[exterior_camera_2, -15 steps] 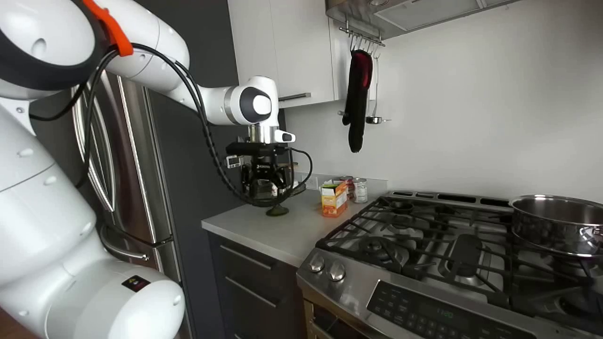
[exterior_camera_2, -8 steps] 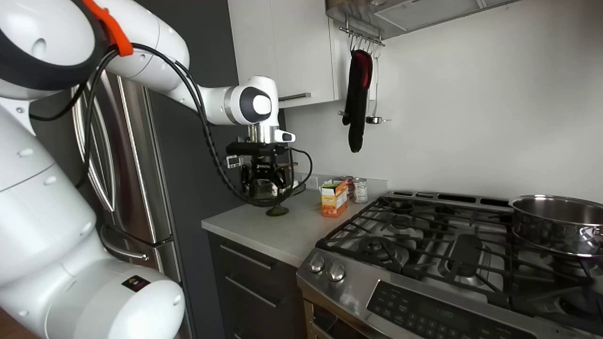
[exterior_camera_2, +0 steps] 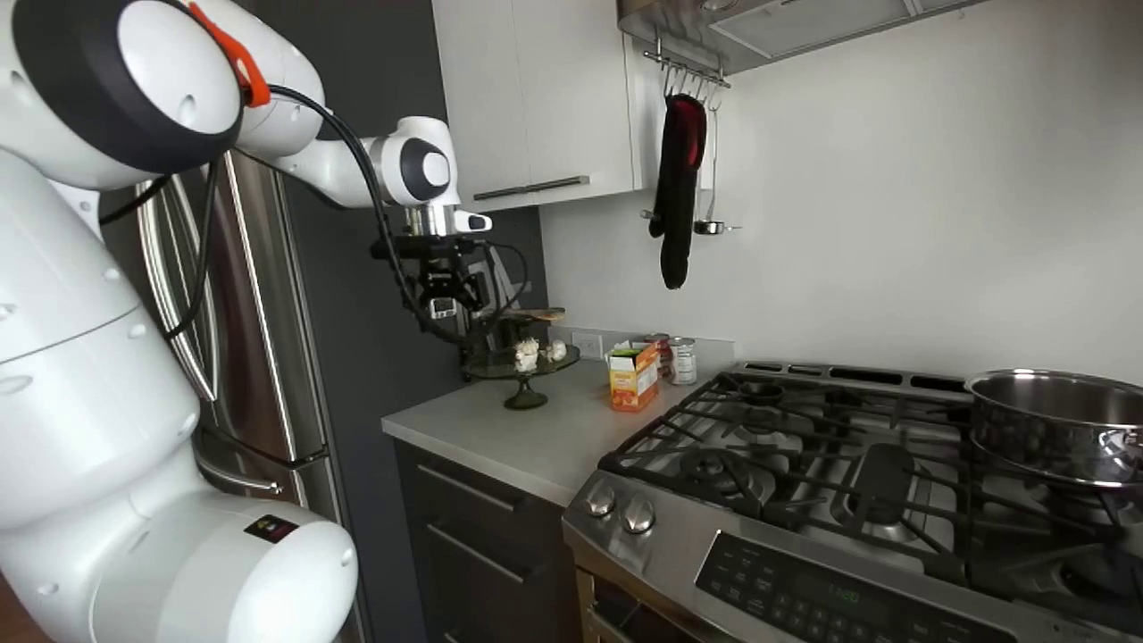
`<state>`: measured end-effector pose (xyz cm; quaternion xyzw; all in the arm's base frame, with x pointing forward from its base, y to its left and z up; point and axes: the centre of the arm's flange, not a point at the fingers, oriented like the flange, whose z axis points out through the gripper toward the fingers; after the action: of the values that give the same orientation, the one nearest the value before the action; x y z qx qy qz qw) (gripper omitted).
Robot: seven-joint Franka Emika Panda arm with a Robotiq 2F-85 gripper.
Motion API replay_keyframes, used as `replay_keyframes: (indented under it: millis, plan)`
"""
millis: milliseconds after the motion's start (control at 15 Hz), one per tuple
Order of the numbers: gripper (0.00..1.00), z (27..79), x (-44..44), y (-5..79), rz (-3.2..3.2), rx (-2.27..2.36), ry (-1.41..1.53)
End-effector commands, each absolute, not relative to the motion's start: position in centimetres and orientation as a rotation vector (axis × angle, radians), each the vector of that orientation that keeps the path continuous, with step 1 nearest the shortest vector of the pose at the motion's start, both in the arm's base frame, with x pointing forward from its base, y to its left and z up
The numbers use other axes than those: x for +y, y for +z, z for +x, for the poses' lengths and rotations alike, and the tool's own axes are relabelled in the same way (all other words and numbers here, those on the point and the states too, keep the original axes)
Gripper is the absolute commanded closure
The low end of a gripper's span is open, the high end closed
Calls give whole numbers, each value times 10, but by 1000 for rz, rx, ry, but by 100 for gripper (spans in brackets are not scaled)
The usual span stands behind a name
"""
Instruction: Put the packet on the stand into box
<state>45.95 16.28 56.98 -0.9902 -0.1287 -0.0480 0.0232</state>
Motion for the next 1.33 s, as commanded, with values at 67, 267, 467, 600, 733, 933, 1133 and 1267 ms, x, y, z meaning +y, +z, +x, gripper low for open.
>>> replay_keyframes:
  millis: [67,267,467,600,733,933,1133,1267]
  plan:
    - [0,497,245,608,-3033,-194,-202]
    - [0,516,280,621,-2985,16,-348]
    - [0,503,268,618,-2970,-23,-328]
    - [0,508,271,616,-2964,-11,-325]
    - [0,509,271,617,-2963,-6,-325]
    - [0,509,271,618,-2960,-4,-329]
    - [0,541,291,626,-2913,125,-356]
    - [0,562,306,629,-2886,262,-393]
